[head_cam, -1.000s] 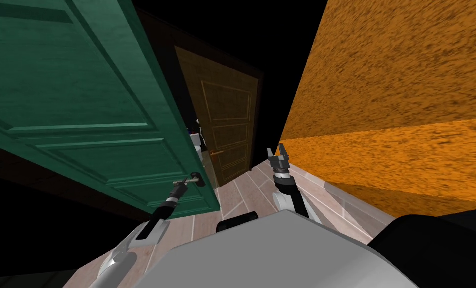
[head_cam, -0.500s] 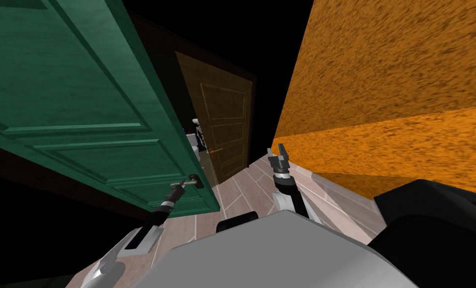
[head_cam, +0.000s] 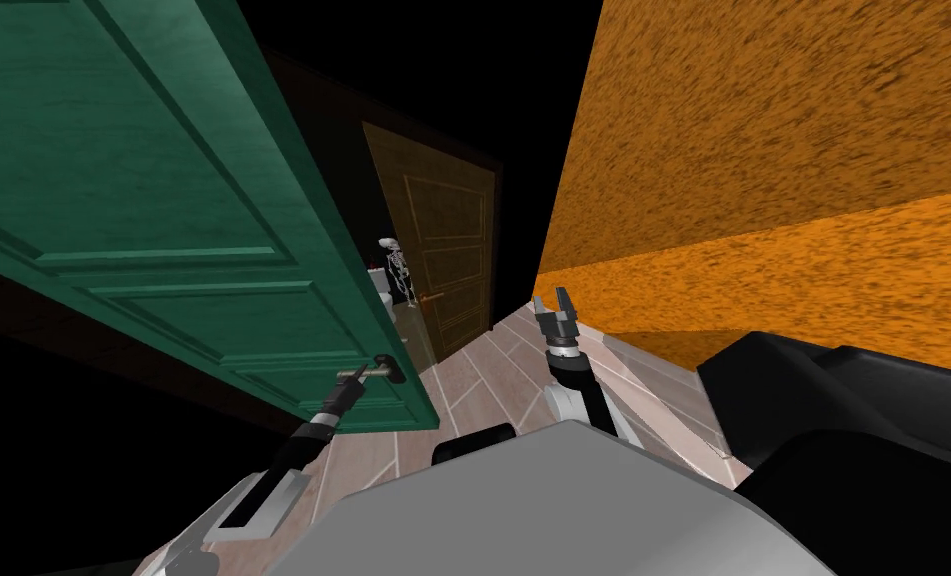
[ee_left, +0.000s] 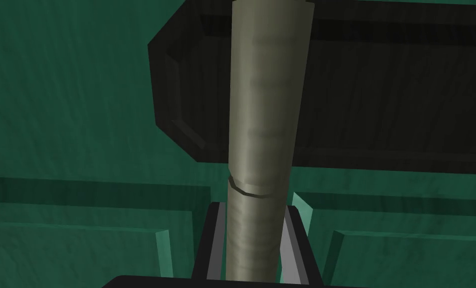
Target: Pull the door open
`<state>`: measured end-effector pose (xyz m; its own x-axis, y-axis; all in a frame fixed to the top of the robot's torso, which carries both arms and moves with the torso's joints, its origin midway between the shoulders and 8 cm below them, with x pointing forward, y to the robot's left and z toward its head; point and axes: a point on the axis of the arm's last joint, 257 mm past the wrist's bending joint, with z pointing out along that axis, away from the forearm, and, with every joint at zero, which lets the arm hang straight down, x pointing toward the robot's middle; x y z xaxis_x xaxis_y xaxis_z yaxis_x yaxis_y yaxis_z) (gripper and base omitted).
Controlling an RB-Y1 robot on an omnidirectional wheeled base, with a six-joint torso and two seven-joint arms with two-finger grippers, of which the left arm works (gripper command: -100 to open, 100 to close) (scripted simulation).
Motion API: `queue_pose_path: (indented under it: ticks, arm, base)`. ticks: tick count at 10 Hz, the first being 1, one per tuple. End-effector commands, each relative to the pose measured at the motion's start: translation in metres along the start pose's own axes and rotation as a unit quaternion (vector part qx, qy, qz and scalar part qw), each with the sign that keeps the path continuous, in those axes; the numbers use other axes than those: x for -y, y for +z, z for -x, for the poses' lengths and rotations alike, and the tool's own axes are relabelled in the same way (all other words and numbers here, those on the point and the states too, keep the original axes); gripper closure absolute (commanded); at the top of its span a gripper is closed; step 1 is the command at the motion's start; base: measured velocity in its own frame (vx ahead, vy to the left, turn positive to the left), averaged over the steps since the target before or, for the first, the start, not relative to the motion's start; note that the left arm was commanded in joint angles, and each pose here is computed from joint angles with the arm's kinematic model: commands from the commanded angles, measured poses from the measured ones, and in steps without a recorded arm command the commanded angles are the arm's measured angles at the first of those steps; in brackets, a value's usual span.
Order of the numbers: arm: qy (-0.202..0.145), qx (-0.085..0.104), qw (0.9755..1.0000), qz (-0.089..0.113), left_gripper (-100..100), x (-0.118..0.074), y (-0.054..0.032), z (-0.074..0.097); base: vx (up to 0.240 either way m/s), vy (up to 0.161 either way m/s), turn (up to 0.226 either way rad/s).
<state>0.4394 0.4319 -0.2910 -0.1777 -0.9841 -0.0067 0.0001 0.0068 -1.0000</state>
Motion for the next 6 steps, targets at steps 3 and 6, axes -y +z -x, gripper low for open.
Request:
queue_pose_path:
  ticks: [3,6]
  arm:
    - [-0.001,-0.011,0.9999,0.001,100,-0.002,-0.0102,-0.001]
    - [-0.001,-0.023,0.9997,0.0,100,-0.002,-0.0204,-0.002]
  base:
    - [-0.139,0.081,-0.119]
    - [-0.21,0.102,-0.151]
